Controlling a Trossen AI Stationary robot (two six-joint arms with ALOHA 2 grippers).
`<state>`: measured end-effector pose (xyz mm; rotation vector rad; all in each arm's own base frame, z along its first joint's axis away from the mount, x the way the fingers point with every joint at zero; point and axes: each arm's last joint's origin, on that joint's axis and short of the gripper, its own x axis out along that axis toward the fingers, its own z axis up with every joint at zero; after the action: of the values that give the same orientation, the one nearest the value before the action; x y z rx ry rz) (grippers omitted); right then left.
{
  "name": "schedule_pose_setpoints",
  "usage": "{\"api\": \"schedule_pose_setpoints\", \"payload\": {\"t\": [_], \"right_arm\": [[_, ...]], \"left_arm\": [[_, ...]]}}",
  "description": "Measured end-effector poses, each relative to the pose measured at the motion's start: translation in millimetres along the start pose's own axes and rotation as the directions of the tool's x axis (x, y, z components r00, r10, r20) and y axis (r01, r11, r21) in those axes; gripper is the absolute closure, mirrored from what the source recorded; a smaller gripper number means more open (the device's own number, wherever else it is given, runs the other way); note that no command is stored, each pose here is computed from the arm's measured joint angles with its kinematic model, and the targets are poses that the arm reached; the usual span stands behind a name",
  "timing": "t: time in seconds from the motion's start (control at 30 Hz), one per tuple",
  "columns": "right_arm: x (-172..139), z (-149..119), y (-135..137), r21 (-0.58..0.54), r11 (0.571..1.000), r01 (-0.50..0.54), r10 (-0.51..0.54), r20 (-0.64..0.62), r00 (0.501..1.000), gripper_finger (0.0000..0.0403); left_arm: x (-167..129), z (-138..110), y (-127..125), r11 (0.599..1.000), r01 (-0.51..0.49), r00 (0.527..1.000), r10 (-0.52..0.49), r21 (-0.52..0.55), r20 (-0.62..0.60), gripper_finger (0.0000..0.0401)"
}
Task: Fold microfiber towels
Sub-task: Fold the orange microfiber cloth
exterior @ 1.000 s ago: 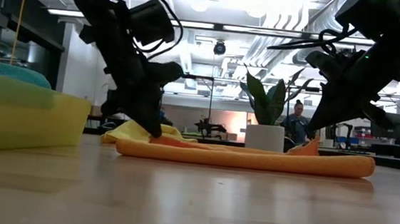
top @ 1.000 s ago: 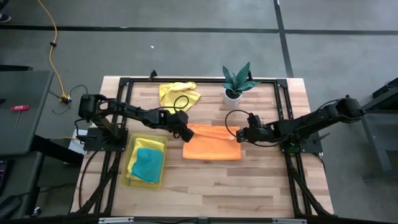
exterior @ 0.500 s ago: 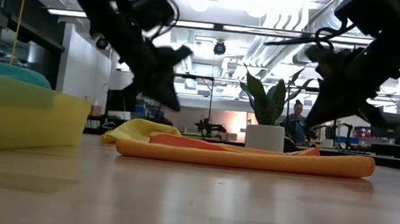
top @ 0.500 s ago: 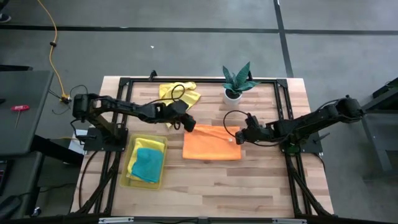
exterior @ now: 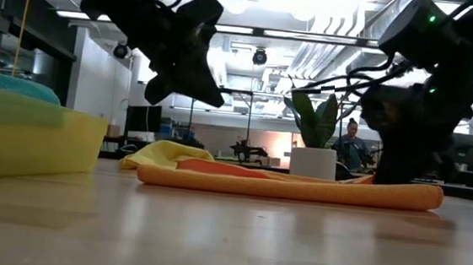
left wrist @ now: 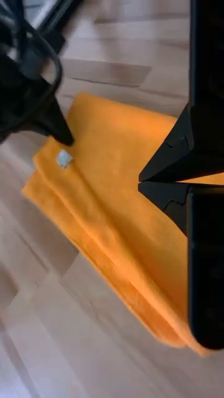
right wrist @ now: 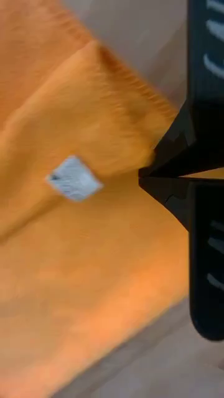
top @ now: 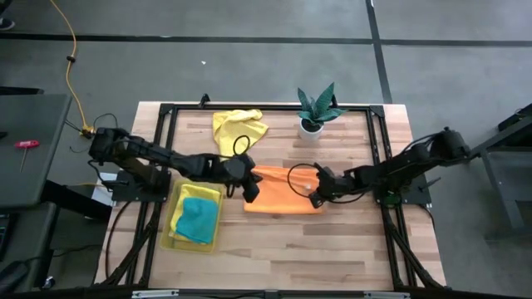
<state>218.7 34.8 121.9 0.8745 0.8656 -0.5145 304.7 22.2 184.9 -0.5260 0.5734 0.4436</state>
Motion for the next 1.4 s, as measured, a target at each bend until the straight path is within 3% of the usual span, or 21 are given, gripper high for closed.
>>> {"api": "schedule_pose_setpoints", "payload": {"t": [0.47, 0.7, 0.83, 1.0, 1.17, 1.3, 1.4], "right_arm": [[1.3, 22.6, -7.4, 0.107, 0.991, 0.075, -0.100, 0.250, 0.963, 0.0403], [1.2, 38.8, -17.3, 0.191, 0.974, 0.124, -0.187, 0.354, 0.916, 0.0403], [-5.2, 44.1, -17.3, 0.237, 0.966, 0.100, -0.191, 0.403, 0.895, 0.0403], [-28.5, 41.4, -5.6, 0.055, 0.998, 0.038, -0.057, 0.399, 0.915, 0.0403], [-57.5, 26.8, 9.8, -0.045, 0.987, -0.156, 0.163, 0.313, 0.936, 0.0403], [-83.4, 22.5, 26.1, -0.068, 0.932, -0.357, 0.356, 0.373, 0.857, 0.0403], [-103.5, 29.6, 38.4, -0.127, 0.915, -0.384, 0.396, 0.475, 0.786, 0.0403]], "left_arm": [[15.9, -38.5, -20.6, 0.998, -0.040, 0.997, 0.035, -0.058, -0.075, 0.0401], [16.7, -41.6, -21.8, 0.995, -0.057, 0.996, 0.052, -0.078, -0.070, 0.0401], [16.8, -38.6, -19.0, 0.994, -0.067, 0.996, 0.061, -0.083, -0.062, 0.0401], [-4.1, -18.7, -20.9, 0.999, -0.001, 1.000, 0.001, -0.032, -0.010, 0.0401], [-50.1, 8.8, -31.0, 0.988, 0.133, 0.983, -0.141, 0.082, 0.113, 0.0401], [-104.7, 33.6, -41.2, 0.938, 0.303, 0.898, -0.341, 0.171, 0.279, 0.0401], [-145.1, 47.5, -43.7, 0.893, 0.353, 0.796, -0.444, 0.280, 0.412, 0.0401]]}}
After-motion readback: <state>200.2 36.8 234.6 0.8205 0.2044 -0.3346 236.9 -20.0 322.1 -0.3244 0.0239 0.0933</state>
